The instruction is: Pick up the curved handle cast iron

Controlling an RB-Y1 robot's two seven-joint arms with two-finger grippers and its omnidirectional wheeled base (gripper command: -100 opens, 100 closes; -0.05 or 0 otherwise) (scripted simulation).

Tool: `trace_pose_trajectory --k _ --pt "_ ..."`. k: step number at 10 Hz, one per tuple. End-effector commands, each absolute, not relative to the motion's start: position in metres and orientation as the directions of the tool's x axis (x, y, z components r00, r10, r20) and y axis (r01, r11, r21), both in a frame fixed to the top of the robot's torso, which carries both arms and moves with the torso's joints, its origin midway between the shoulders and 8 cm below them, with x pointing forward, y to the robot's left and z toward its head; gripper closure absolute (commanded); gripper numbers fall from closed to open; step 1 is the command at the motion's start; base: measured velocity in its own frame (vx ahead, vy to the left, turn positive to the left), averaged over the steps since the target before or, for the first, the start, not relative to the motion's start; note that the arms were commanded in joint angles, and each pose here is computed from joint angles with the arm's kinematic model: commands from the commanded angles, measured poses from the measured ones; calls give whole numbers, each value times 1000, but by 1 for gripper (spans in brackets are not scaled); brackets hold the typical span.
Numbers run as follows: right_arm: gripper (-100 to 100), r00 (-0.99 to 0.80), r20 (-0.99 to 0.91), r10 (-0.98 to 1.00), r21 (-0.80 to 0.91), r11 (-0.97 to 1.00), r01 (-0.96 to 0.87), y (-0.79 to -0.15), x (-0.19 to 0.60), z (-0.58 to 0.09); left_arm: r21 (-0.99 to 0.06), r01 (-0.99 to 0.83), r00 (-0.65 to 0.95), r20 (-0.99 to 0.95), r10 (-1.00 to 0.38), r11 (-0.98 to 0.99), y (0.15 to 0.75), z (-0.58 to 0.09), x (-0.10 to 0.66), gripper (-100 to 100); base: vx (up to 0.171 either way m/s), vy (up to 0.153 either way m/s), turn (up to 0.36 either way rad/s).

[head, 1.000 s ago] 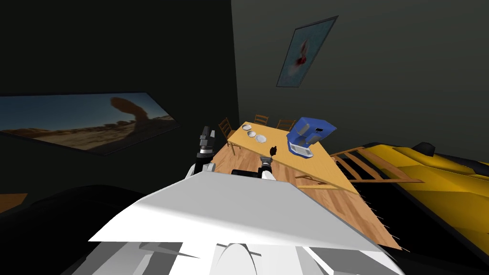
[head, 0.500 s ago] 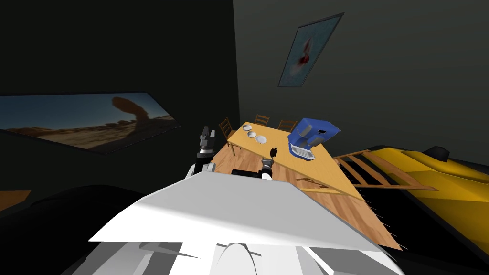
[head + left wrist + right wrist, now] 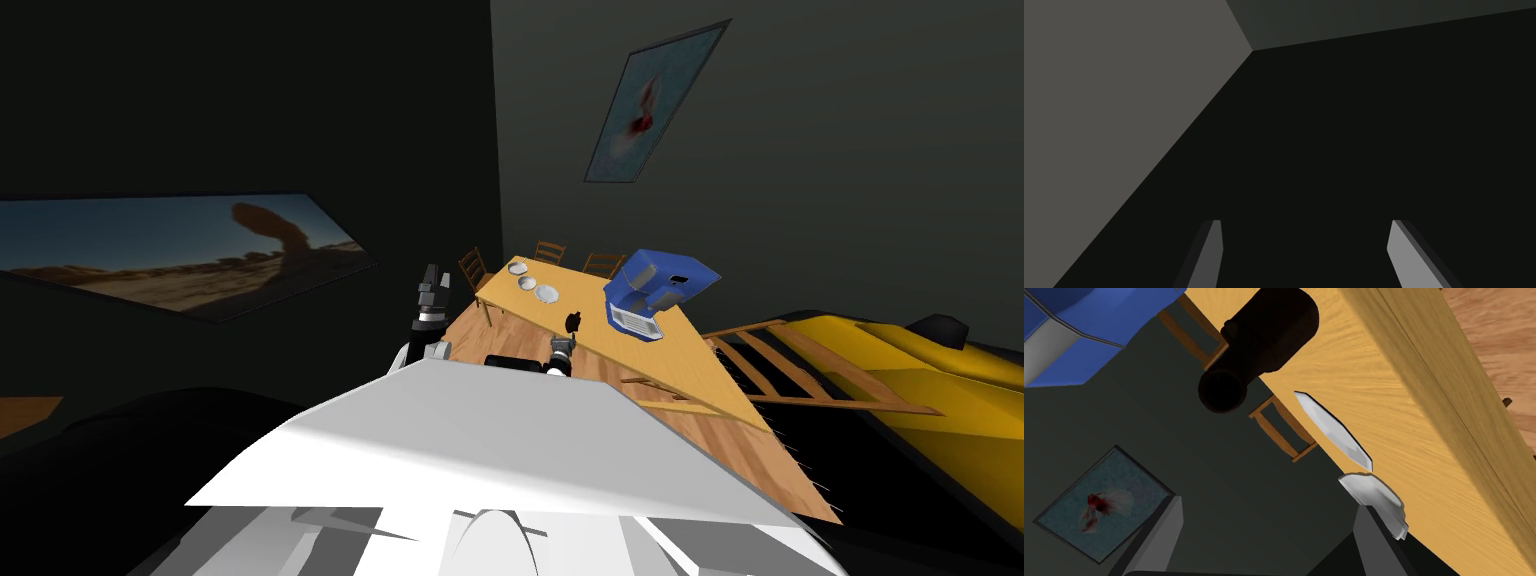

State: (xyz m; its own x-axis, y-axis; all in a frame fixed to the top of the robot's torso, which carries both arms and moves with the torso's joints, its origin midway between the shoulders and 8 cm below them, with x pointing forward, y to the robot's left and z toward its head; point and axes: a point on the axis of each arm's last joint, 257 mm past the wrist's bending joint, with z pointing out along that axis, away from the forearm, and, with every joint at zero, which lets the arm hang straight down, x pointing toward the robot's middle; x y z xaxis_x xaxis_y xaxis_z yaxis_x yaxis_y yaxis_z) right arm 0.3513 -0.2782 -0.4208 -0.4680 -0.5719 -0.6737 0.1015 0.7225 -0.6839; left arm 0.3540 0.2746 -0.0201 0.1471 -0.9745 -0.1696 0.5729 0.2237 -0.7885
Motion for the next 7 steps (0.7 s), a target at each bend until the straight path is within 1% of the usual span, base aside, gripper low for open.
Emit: trace_pose_trajectory --k 1,2,5,7 --pt "-100 -475 -618 -626 -742 665 90 -286 341 -426 -789 573 147 -170 -974 224 275 -20 354 0 65 -38 53" --pt "-100 -471 -608 -639 -752 654 84 -286 341 -426 -789 573 147 -170 -974 224 275 -20 354 0 45 -47 13" --pt "-100 -468 -497 -731 -840 540 49 -296 325 -434 -789 573 147 -170 -974 224 275 -20 354 0 53 -66 29" --pt "-100 -462 -438 -772 -877 479 31 -300 317 -438 -789 573 147 -170 -974 224 275 -20 354 0 81 -70 24"
